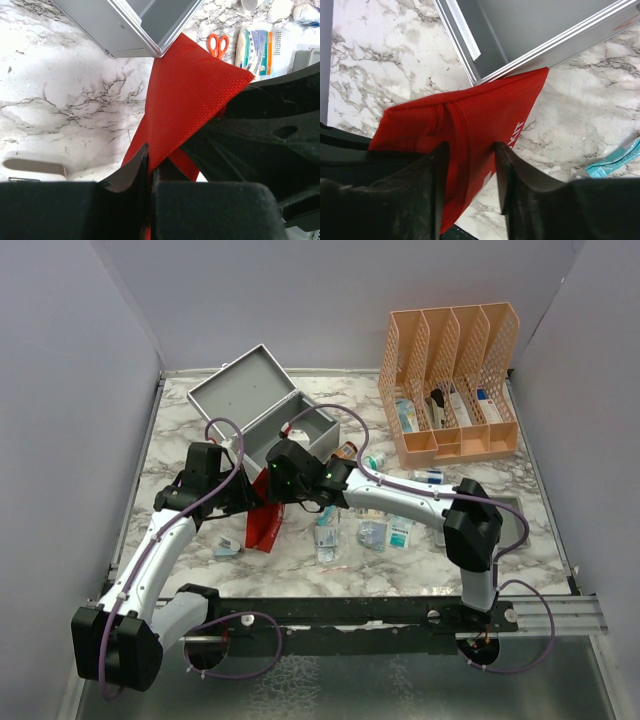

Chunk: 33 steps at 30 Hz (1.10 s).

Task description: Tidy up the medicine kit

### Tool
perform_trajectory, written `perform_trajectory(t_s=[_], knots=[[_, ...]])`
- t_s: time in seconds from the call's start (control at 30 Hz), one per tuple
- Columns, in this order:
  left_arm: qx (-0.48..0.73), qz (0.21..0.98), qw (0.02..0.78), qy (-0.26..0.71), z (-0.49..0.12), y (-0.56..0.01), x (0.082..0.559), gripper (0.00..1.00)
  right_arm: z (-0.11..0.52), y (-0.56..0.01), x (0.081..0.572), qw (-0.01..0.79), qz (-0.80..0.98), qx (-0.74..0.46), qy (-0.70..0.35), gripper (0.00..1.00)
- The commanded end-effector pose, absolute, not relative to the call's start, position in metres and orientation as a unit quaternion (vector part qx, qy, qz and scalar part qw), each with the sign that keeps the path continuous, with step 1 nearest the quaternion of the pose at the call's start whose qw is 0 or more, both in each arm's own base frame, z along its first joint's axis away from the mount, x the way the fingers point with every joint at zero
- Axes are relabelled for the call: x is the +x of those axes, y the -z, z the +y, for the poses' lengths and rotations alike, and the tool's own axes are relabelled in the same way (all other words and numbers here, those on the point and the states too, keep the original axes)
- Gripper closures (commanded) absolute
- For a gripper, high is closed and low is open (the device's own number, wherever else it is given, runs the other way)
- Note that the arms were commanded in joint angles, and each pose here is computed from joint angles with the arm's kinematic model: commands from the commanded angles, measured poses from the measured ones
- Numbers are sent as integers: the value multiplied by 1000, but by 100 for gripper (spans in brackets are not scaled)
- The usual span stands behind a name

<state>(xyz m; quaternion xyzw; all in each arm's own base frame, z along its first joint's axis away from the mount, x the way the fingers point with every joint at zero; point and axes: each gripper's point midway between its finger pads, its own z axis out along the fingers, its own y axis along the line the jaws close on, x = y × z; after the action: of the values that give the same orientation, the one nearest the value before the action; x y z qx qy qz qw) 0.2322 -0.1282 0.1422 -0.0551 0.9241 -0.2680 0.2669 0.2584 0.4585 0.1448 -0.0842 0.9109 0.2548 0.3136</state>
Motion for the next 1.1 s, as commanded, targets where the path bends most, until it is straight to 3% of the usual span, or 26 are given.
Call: perform_trajectory(t_s=[0.0,0.17,0.4,0.57,0.77,0.83,0.97,1.07], knots=[[-48,924,264,270,-130,-141,231,100,446,-145,255,326,913,-68,-234,64],[-45,925,264,268,-129,-140,231,97,424,-138,250,327,919,-59,-214,82],[-33,926,249,281,-135,-137,228,64,416,-137,245,328,918,-48,-219,86],[-33,924,246,292,-137,-137,221,60,419,-136,245,325,918,-49,-221,86],[-34,925,234,298,-138,-132,213,67,418,-129,245,321,921,-49,-216,86],[-32,926,231,298,-138,-130,209,77,417,-130,246,323,920,-47,-217,85],[-32,928,238,284,-133,-129,209,100,416,-129,246,325,920,-54,-215,73],[-31,929,247,272,-129,-134,215,100,411,-131,244,328,919,-62,-211,63]])
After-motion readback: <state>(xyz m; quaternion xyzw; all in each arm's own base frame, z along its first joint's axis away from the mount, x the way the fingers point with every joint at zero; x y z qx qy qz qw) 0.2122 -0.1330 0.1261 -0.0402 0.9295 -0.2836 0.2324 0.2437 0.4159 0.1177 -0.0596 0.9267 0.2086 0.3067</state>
